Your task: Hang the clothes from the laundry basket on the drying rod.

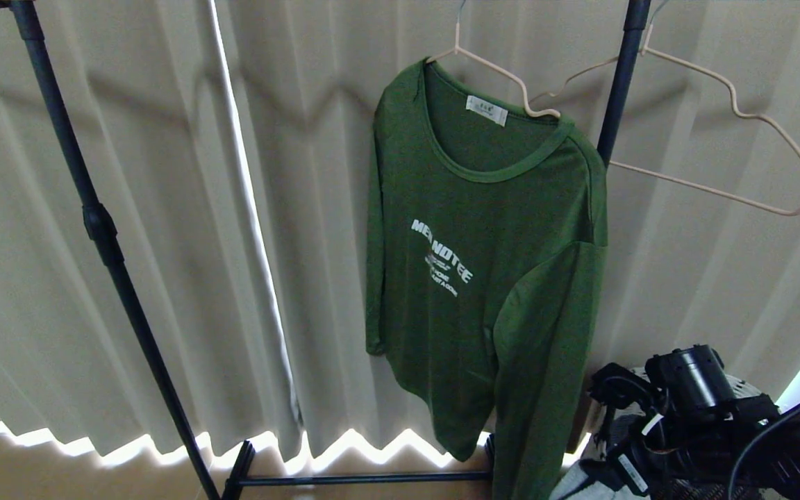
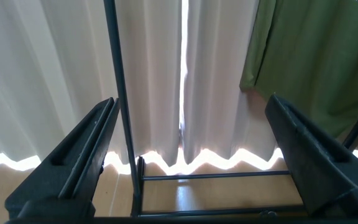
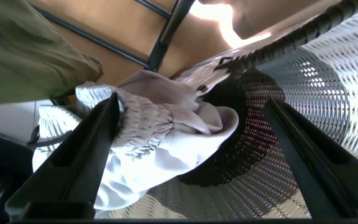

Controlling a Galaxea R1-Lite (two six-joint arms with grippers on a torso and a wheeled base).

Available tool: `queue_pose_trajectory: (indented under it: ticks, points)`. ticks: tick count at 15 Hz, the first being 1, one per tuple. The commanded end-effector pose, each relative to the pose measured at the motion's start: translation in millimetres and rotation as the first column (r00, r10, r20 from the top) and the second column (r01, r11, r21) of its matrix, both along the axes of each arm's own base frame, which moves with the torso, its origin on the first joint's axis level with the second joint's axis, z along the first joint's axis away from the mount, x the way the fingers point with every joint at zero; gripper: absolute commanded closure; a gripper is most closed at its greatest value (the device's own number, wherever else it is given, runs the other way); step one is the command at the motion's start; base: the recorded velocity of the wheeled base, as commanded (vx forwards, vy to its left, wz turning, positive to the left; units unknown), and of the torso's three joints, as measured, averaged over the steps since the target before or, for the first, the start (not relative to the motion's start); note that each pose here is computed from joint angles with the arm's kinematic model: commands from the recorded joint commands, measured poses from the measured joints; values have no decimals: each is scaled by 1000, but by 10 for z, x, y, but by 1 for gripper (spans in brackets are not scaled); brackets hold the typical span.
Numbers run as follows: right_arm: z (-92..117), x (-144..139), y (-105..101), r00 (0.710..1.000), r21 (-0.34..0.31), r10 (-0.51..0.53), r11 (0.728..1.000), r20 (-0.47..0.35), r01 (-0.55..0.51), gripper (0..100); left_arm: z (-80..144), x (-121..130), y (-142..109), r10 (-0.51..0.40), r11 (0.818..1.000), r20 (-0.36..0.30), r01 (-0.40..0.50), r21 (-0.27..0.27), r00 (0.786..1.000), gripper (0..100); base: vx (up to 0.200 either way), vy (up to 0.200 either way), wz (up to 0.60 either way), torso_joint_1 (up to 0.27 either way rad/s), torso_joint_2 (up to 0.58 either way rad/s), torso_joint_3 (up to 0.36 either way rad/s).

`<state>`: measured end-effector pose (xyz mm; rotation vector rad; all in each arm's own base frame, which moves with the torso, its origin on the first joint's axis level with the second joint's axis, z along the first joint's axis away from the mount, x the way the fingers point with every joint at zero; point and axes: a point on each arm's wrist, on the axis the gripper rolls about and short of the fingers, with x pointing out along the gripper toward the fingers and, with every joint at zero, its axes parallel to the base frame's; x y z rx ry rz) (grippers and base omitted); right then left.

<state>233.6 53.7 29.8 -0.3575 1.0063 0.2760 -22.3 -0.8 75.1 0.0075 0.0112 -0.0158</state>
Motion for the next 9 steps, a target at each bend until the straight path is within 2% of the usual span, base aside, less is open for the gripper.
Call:
queue_pose_trajectory:
  ticks: [1, 2, 3, 6, 9]
  points:
    - [-23, -11, 1, 1000, -8, -1, 1000, -12, 0, 0, 0, 1, 0, 0, 1000, -1, 0, 0, 1000, 0, 0, 0, 0, 0, 0, 0]
    - [-23, -11, 1, 1000, -8, -1, 1000, -12, 0, 0, 0, 1, 0, 0, 1000, -1, 0, 0, 1000, 0, 0, 0, 0, 0, 0, 0]
    - [-47, -61, -18, 1000, -38, -15, 999, -25, 14, 0, 0, 1, 0, 0, 1000, -1, 0, 0, 1000, 0, 0, 0, 0, 0, 0, 0]
    - [-27, -134, -36, 1000, -43, -13, 999, -27, 12, 0, 0, 1, 0, 0, 1000, -1, 0, 0, 1000, 0, 0, 0, 0, 0, 0, 0]
    - [-104, -173, -42, 998, -55, -11, 998, -67, 8, 0, 0, 1, 0, 2, 1000, -1, -2, 0, 1000, 0, 0, 0, 0, 0, 0, 0]
